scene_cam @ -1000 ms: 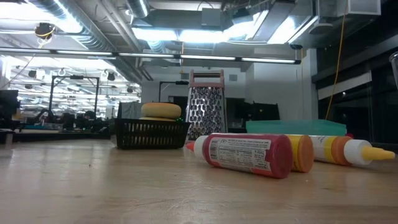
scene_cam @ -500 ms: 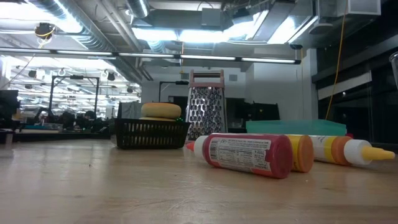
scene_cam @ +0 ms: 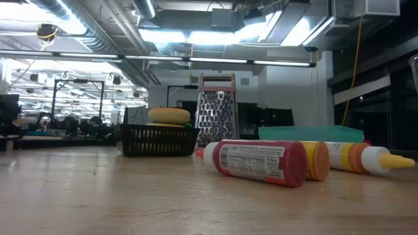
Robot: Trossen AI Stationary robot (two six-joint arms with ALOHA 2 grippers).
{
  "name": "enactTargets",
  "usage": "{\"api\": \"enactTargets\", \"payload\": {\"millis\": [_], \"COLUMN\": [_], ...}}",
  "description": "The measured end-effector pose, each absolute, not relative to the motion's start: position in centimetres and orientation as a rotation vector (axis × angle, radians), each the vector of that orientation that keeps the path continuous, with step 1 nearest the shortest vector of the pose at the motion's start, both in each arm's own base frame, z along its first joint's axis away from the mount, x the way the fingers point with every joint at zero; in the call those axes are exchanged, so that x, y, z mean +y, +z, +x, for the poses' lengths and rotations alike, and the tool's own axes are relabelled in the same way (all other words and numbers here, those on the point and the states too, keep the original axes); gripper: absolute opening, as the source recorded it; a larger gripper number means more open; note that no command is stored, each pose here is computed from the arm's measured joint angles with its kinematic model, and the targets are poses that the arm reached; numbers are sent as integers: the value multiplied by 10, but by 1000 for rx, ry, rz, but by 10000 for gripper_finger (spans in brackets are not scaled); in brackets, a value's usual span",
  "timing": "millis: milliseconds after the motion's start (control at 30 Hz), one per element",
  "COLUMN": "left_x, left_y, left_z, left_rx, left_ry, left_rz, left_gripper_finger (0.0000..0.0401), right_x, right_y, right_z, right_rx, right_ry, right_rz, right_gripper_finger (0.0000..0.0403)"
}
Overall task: Pick & Place Food Item
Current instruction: Put the left yellow food coloring bottle into the transparent bin
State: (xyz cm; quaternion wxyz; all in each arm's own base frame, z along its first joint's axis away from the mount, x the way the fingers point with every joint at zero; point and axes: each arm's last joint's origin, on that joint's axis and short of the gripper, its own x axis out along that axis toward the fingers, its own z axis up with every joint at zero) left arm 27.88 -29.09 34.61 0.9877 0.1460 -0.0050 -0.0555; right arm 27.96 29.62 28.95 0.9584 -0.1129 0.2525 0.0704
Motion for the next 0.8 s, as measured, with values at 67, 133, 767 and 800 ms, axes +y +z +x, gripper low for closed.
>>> {"api": "enactTargets", "payload": {"millis": [67,133,767,800], "left_x": [-297,-306,-328,-328], "left_y": [343,336,288,288], "left_z": [272,267,273,273], "left_rx": [14,29,110,111], "left_ry": [-81,-50,62,61], "left_rz": [255,246,296,297], "left_gripper_finger": [231,229,221,221], "right_x": [288,281,265,267], "right_y": [281,273,251,251], "right_z": [277,273,203,198], "right_rx": [615,718,1350,1364], "right_ry": [96,40,-399,-407], "right_rz": [-172,-111,224,234], "right_gripper_finger": [98,98,101,101]}}
